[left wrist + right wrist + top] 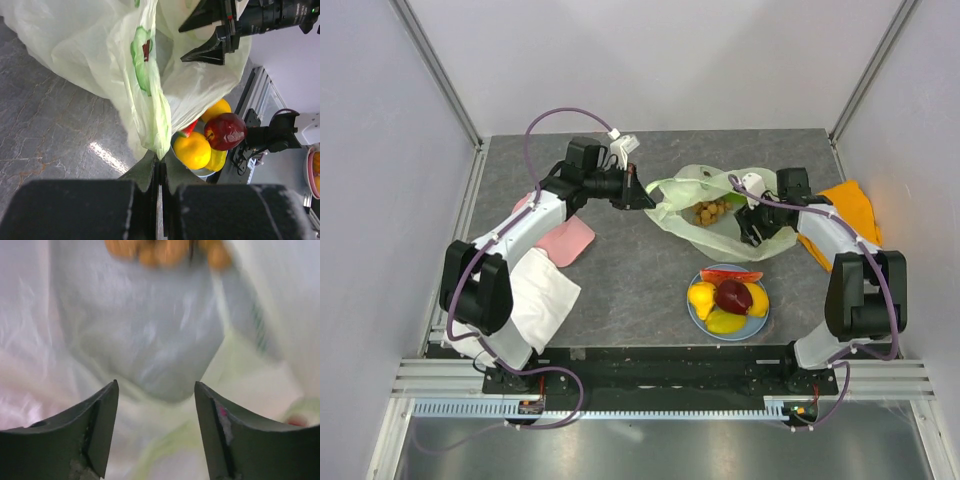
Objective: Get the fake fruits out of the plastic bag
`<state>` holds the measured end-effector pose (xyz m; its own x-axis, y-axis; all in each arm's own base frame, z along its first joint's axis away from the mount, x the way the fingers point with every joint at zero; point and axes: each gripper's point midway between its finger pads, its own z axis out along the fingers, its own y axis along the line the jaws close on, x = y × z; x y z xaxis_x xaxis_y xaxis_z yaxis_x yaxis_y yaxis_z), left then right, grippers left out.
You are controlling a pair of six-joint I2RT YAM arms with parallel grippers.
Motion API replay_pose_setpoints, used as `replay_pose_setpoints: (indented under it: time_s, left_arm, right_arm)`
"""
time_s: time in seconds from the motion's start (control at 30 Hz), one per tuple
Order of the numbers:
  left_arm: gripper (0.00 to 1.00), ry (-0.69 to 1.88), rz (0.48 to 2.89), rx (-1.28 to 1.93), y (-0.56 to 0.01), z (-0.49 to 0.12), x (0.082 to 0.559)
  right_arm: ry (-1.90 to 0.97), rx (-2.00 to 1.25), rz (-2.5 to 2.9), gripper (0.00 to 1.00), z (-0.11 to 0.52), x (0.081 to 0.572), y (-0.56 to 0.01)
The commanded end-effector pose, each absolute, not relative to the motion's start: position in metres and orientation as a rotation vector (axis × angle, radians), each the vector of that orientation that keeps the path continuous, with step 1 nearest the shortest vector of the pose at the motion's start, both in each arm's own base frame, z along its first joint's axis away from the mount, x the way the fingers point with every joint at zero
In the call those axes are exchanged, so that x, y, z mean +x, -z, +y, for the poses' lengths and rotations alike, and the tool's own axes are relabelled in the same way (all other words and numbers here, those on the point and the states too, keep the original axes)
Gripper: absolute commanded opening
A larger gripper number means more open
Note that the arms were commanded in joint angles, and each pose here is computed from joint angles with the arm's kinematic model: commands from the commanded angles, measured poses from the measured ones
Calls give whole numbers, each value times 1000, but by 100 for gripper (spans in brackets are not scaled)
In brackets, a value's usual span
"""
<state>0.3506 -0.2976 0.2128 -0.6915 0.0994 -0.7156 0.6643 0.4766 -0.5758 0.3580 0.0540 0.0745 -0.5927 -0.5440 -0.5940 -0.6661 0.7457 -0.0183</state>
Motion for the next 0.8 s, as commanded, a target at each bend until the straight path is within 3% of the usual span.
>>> replay_pose_setpoints:
  time_s: [0.0,0.17,0.4,0.5,0.53,0.77]
  left_arm:
    - [2,1206,2023,730,-231,-305,350]
    - [2,1206,2006,745,-234,-310,354]
    - [1,1187,2005,754,-231,-309,354]
    - [2,1192,2016,756,-227,-309,353]
    - [2,1200,2014,761,-227,-310,353]
    - [2,1213,2021,793,-222,-316,346]
  right_arm:
    - [-274,-981,2148,71,87,413,-116]
    - [-168,-931,2192,73,77,484,-103]
    - [-44,-915,2205,75,63,524,-88]
    - [-7,-892,2190,81,61,537,-86]
    - [-7,-889,2196,98,60,539,-82]
    - [-70,-849,2135,98,72,555,-91]
